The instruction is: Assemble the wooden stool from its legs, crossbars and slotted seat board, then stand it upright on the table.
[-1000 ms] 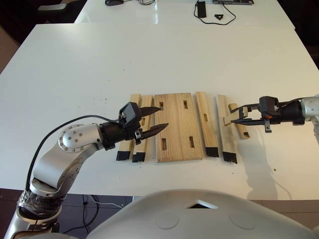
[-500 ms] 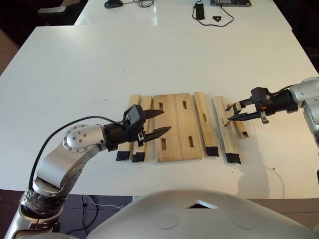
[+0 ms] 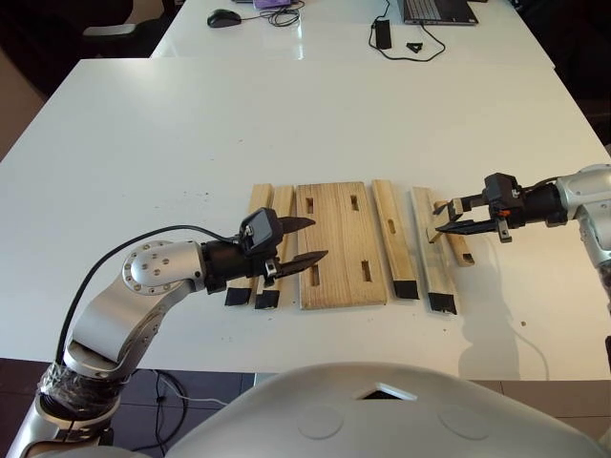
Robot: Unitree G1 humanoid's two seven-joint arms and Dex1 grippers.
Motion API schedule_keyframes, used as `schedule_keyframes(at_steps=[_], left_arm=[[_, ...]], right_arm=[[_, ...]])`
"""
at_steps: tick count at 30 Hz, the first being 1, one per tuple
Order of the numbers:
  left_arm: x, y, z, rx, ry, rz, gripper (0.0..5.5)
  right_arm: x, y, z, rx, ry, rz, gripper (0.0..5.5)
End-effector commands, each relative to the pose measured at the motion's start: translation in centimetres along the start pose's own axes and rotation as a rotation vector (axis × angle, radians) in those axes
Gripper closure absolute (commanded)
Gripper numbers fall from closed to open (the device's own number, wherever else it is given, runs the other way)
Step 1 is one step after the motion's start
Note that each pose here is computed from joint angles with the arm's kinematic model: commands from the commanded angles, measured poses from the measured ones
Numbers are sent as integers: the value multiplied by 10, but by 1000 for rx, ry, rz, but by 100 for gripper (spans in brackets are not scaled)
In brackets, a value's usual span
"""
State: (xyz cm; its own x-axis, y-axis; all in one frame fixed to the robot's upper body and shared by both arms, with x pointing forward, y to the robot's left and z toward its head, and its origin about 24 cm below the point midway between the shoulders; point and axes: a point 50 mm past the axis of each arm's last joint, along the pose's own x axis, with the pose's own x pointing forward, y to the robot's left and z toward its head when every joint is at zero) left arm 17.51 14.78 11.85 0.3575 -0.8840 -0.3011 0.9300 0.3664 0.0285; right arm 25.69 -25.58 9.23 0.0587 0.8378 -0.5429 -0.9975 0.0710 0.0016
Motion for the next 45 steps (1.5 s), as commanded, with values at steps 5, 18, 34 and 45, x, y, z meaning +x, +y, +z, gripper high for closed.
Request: schedule_keyframes(at_steps=[5, 18, 34, 45], left_arm=[[1, 1, 2, 34, -5, 5, 278], [0, -1, -4, 42, 3, 35, 278], [2, 1, -5, 56, 1, 62, 278], [3, 0, -6, 61, 5, 38, 278]], right_arm=[[23, 14, -35, 221, 66, 20, 341], [-12, 6, 21, 128, -162, -145, 291], [-10, 13, 117, -43, -482, -197, 291], [49, 18, 12, 247, -352, -233, 291]])
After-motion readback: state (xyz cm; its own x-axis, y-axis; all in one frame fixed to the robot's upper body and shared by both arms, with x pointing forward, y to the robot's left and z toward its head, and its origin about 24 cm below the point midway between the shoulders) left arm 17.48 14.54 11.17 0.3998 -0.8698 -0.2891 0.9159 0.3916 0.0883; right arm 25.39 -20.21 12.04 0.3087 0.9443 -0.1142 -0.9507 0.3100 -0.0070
